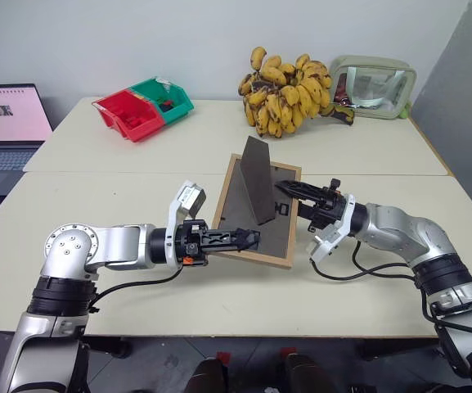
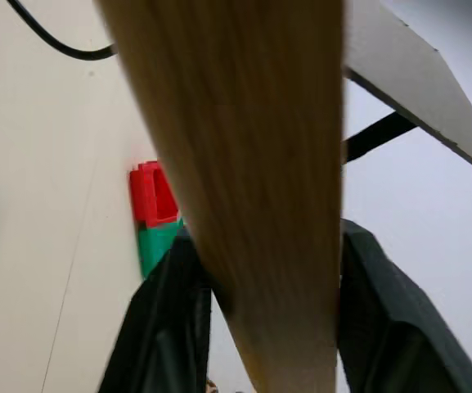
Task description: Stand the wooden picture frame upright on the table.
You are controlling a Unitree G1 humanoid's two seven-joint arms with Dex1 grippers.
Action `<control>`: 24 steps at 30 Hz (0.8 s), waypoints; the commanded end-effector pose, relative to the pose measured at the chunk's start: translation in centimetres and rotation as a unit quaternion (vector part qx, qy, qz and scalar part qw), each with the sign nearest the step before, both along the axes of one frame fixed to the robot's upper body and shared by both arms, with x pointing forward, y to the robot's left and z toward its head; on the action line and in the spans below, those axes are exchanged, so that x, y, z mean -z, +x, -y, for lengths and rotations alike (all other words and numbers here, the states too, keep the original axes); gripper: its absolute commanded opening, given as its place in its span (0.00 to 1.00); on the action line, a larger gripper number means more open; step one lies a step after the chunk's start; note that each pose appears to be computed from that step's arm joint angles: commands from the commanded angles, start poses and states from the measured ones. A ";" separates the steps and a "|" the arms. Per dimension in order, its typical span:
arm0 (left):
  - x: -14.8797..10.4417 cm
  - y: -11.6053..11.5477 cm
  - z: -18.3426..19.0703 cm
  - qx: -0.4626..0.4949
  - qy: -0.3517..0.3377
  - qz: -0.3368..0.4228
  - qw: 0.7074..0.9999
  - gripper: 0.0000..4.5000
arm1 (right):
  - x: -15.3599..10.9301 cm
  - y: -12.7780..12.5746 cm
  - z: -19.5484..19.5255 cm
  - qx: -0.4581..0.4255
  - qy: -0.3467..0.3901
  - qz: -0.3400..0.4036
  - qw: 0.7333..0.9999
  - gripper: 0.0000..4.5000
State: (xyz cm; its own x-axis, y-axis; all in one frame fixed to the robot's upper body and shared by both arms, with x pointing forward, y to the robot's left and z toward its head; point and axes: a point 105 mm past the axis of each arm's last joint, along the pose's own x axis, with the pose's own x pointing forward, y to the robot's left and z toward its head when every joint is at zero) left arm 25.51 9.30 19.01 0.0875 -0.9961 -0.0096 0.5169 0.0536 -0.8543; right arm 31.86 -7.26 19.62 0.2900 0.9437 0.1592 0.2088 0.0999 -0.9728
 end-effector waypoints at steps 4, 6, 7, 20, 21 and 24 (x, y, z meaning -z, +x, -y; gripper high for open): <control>-1.1 -1.1 0.9 0.013 0.014 0.048 0.999 0.36 | -2.0 -0.3 -0.1 -0.015 0.031 0.026 0.999 0.32; -1.3 -1.3 0.9 0.016 0.006 0.053 0.998 0.47 | -2.0 -0.2 0.0 -0.015 0.032 0.026 0.999 0.32; -1.5 -1.2 0.8 0.014 -0.002 0.054 0.998 0.51 | -2.0 -0.2 0.0 -0.015 0.031 0.026 0.999 0.30; -6.6 1.0 -4.3 -0.145 0.022 0.168 0.975 1.00 | -0.5 2.5 2.6 0.035 0.060 -0.081 0.994 0.29; -6.7 0.9 -5.1 -0.168 0.031 0.176 0.970 1.00 | -0.2 2.7 2.6 0.036 0.062 -0.096 0.993 0.29; -6.4 0.8 -6.7 -0.221 0.066 0.202 0.952 1.00 | 0.5 3.7 2.3 0.045 0.077 -0.162 0.983 0.29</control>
